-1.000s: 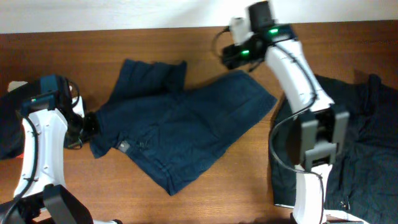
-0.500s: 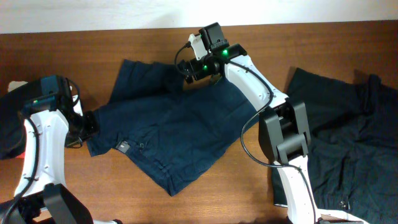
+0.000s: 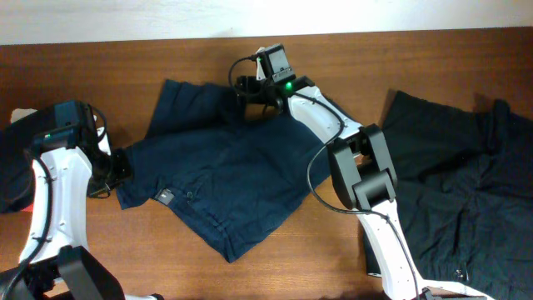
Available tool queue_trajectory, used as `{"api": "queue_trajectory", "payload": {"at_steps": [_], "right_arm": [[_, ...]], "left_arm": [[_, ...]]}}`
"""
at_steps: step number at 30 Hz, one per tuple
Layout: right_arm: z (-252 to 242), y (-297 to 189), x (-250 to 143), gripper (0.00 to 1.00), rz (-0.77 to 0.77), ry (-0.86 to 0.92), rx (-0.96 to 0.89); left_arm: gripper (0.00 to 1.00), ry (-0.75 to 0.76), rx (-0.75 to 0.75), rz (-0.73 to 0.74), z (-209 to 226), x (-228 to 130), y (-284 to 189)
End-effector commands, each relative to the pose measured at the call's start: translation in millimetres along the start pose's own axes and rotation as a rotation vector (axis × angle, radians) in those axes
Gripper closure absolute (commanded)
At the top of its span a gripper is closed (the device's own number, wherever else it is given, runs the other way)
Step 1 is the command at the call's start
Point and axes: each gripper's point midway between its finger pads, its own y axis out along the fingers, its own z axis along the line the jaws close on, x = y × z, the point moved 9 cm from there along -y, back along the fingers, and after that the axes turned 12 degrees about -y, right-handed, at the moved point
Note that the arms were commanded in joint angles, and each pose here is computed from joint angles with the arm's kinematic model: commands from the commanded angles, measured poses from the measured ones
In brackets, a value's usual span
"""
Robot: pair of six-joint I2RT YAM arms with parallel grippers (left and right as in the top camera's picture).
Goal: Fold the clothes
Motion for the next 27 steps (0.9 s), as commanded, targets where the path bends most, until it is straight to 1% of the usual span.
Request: {"api": "queue_trajectory", "payload": {"at_steps": [1,2,3,5,6,7,8,9,14,16,20,22,24,25,26,27], "right_arm": [[10,13,-6,0.24,-0.009,0.052,0.012],[12,14,-7,0.29,-0.011,0.049,0.011],[13,15,-7,0.36,-0.012,0.047,0.007],[14,15,-7,0.64,-0.022,0.057,-0.022],[14,15,-6,0.72,-0.027,0.056,-0.025],[13,15,-6,0.89,-0.031,0.056,-0.029],[12,15,-6,0.95,-0.032,0.057,-0.031],[11,15,-5,0.96,-0.032,0.059,-0.033],[-7,4,6,0.96,-0.042,0.084,-0.038],[-21,-17,24,0.96,-0.061,0.078,-0.052],[-55,-82,76,0.96,-0.150,0.030,-0.116],[-81,-129,103,0.96,-0.201,0.063,-0.178],[-100,-161,117,0.96,-0.225,0.097,-0.212],[-112,-181,123,0.89,-0.234,0.119,-0.225],[-116,-189,125,0.52,-0.231,0.105,-0.212],[-119,-196,125,0.29,-0.216,0.090,-0.206]], "left_arm": [[0.99,-0.019,-0.011,0.002,2,-2,-1],[0.99,-0.019,-0.011,0.002,2,-2,-1],[0.99,-0.019,-0.011,0.002,2,-2,-1],[0.99,-0.020,-0.011,0.001,2,-2,-1],[0.99,-0.020,-0.011,0.001,2,-2,-1],[0.99,-0.020,-0.012,-0.001,2,-2,-1],[0.99,-0.020,-0.012,-0.001,2,-2,-1],[0.99,-0.020,-0.012,-0.001,2,-2,-1],[0.99,-0.020,-0.035,-0.005,-1,-1,-1],[0.99,-0.020,-0.067,-0.034,-4,4,-1],[1.00,-0.019,-0.141,-0.151,-13,23,-4],[0.99,0.009,-0.188,-0.249,-19,38,-8],[0.99,0.037,-0.269,-0.374,-30,59,-14],[1.00,0.051,-0.324,-0.461,-38,73,-17],[0.94,0.065,-0.362,-0.529,-47,84,-19],[0.84,0.074,-0.384,-0.576,-53,92,-19]]}}
